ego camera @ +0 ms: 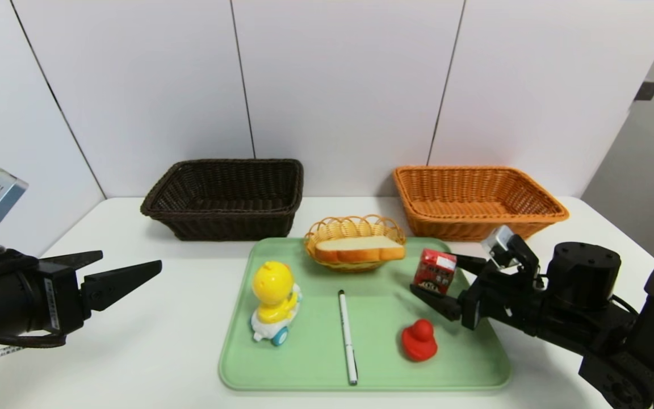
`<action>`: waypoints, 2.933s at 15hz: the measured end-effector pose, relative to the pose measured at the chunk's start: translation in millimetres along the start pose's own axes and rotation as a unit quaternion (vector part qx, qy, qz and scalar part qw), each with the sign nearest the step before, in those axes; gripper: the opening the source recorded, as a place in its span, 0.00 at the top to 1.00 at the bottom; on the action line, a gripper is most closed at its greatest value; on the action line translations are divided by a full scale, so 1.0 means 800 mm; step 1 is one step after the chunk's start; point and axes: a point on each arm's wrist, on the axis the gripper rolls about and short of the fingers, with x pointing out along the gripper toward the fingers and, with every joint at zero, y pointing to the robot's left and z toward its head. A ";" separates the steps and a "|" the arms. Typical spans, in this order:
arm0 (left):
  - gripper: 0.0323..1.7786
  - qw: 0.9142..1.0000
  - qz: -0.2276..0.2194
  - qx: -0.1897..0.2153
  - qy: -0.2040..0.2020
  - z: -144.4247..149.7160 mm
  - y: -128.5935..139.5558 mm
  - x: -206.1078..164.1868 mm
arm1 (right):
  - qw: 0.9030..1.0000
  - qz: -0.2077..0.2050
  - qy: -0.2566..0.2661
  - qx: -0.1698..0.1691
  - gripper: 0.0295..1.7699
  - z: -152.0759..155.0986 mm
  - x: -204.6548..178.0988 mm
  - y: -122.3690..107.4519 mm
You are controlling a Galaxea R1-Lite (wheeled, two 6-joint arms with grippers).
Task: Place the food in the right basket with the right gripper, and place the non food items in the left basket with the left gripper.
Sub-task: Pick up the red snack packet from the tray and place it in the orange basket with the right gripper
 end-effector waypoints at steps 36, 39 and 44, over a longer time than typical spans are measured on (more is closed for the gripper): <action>0.05 0.999 -0.023 -0.024 0.002 0.043 -0.012 0.033 | 0.957 -0.207 -0.054 0.198 0.80 0.267 -0.029 -0.138; 0.05 0.999 -0.020 -0.033 0.000 0.054 -0.017 0.048 | 0.950 -0.243 -0.036 0.192 0.80 0.237 -0.001 -0.170; 0.05 0.999 -0.015 -0.034 -0.010 0.062 -0.032 0.091 | 0.940 -0.289 -0.011 0.181 0.80 0.205 0.034 -0.203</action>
